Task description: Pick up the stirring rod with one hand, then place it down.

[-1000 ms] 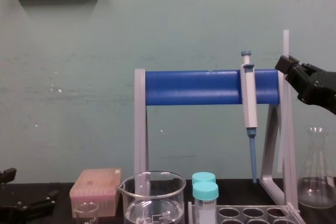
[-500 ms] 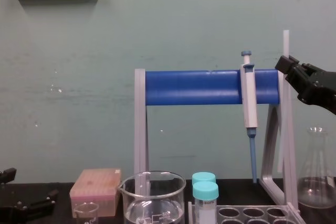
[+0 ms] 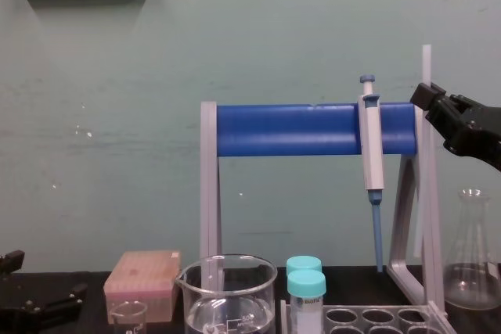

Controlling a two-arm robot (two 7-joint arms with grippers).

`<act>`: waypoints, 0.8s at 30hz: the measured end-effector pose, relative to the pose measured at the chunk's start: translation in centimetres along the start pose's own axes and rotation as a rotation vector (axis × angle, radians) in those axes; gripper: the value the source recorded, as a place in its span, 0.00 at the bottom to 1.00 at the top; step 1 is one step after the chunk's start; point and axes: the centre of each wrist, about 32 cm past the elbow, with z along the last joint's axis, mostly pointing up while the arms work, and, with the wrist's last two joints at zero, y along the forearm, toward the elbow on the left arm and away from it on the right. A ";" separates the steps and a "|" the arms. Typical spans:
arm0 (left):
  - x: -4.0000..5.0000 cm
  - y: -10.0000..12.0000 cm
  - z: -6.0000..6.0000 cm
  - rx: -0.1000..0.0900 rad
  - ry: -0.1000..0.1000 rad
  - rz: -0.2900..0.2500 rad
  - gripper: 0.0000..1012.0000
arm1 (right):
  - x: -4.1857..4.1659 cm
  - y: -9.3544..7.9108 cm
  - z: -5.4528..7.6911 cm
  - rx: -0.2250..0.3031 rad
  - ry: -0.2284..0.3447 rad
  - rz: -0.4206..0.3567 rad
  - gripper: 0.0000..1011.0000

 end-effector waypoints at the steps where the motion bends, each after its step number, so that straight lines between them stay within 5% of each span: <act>1: 0.00 0.0 0.0 0.000 0.000 0.000 0.99 | 0.00 0.0 0.0 0.000 0.000 0.000 0.06; 24: 0.00 0.0 0.0 0.000 0.000 0.000 0.99 | 0.00 0.0 0.0 0.000 0.000 0.000 0.06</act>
